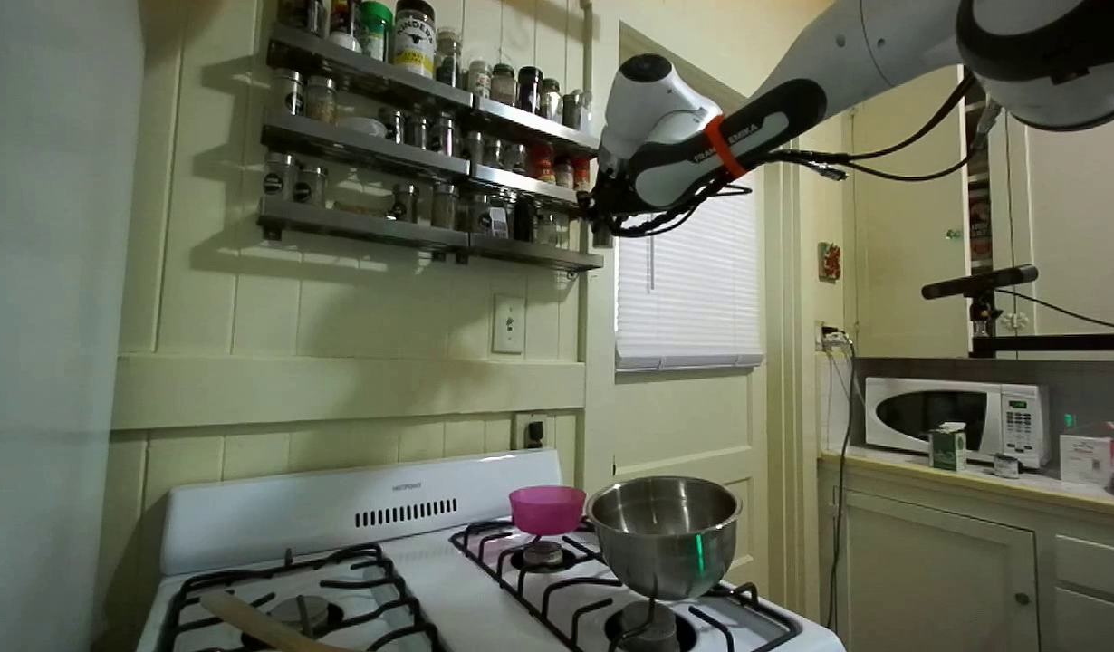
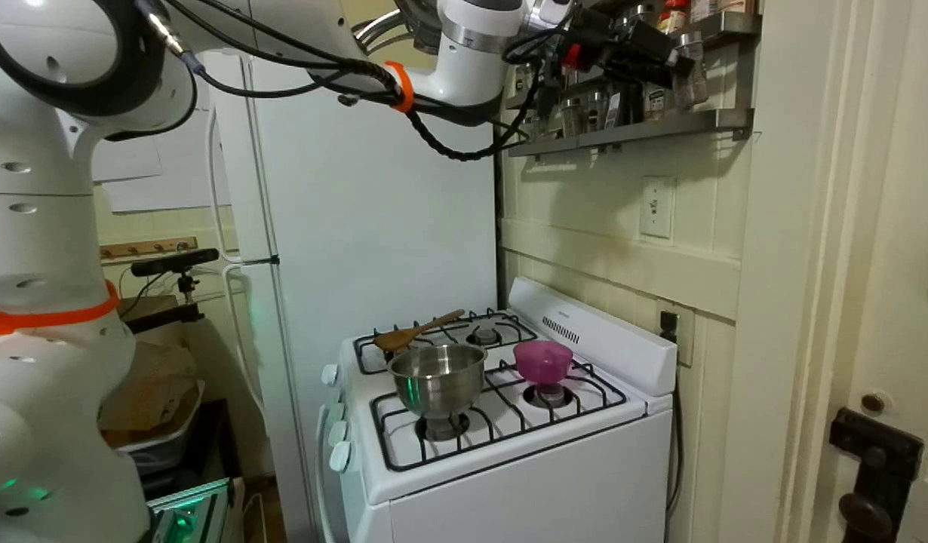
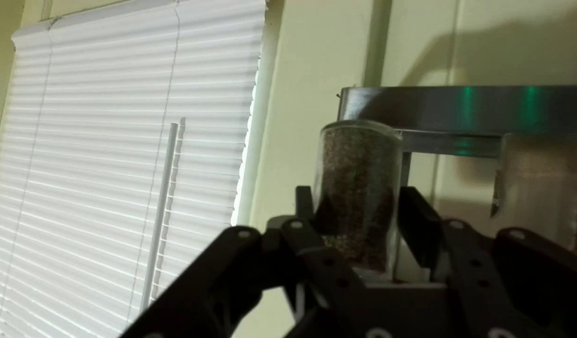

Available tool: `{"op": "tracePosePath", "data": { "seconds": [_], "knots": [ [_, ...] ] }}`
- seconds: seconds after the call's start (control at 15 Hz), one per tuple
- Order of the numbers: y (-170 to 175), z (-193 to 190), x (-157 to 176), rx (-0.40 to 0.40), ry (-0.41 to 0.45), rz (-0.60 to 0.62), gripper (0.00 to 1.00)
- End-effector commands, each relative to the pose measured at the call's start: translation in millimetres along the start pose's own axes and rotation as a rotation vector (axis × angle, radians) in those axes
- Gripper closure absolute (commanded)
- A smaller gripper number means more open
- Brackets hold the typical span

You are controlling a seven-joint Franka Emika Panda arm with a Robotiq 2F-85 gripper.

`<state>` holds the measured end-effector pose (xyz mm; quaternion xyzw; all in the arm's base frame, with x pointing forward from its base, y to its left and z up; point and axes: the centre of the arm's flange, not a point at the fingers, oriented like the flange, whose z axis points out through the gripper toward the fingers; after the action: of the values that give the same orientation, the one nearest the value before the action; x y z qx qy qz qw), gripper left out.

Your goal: Put the shaker on the bottom shelf

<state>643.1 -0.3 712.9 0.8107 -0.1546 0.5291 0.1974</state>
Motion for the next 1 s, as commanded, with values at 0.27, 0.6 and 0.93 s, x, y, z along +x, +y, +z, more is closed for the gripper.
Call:
{"op": "tracePosePath", "data": {
  "seconds": [0.27,0.6,0.93],
  "knots": [
    [-6,29,19,0.040,0.010,-0.018,0.76],
    [-12,35,28,0.058,0.032,-0.035,0.76],
    [-20,47,30,0.094,0.034,-0.034,0.76]
  ]
}}
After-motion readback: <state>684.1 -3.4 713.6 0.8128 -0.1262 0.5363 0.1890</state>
